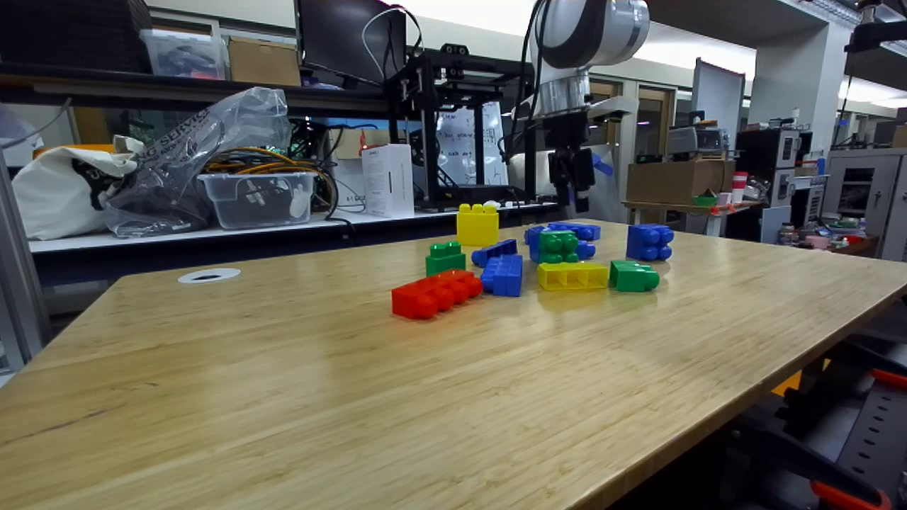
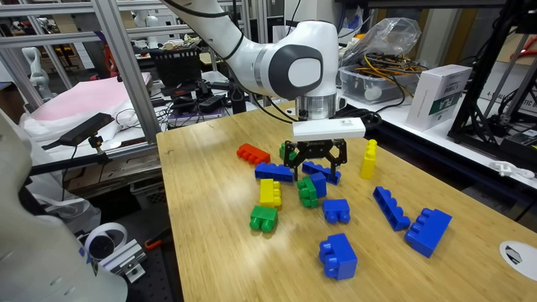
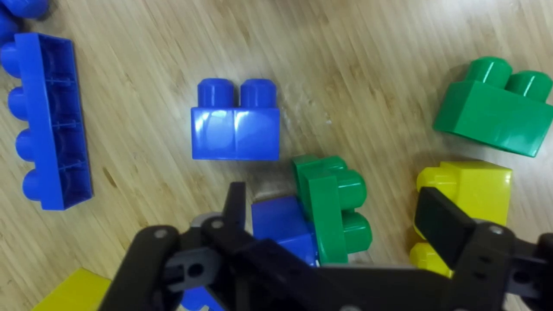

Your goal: Separate the Legos that are joined together

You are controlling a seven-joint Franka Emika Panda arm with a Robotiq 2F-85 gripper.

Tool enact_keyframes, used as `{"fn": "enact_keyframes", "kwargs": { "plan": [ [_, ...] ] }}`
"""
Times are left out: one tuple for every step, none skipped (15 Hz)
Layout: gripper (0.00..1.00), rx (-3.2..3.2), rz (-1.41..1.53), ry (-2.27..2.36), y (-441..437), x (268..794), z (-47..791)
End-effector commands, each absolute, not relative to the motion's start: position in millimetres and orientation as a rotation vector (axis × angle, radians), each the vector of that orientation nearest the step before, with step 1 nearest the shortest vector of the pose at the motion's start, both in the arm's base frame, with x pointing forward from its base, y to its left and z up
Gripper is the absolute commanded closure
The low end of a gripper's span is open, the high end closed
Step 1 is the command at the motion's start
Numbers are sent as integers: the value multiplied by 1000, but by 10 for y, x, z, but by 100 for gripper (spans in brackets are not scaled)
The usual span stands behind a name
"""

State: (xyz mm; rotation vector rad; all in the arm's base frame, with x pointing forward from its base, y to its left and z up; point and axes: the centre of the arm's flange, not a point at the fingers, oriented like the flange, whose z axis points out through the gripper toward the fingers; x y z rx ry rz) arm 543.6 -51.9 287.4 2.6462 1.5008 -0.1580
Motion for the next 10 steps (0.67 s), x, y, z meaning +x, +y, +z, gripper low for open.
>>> {"fn": "enact_keyframes", "kwargs": {
  "plan": [
    [0, 2650, -146, 1502, -522, 5438, 2869],
    [0, 2650, -143, 1514, -531, 5434, 2862],
    [0, 2646, -129, 1531, -536, 5427, 2855],
    [0, 2635, -113, 1550, -540, 5415, 2847],
    [0, 2614, -100, 1580, -541, 5393, 2835],
    [0, 2601, -89, 1607, -548, 5383, 2823],
    [0, 2591, -78, 1628, -557, 5373, 2807],
    [0, 2584, -69, 1660, -576, 5357, 2786],
    [0, 2580, -53, 1690, -603, 5332, 2760],
    [0, 2583, -29, 1717, -633, 5308, 2732]
  ]
}}
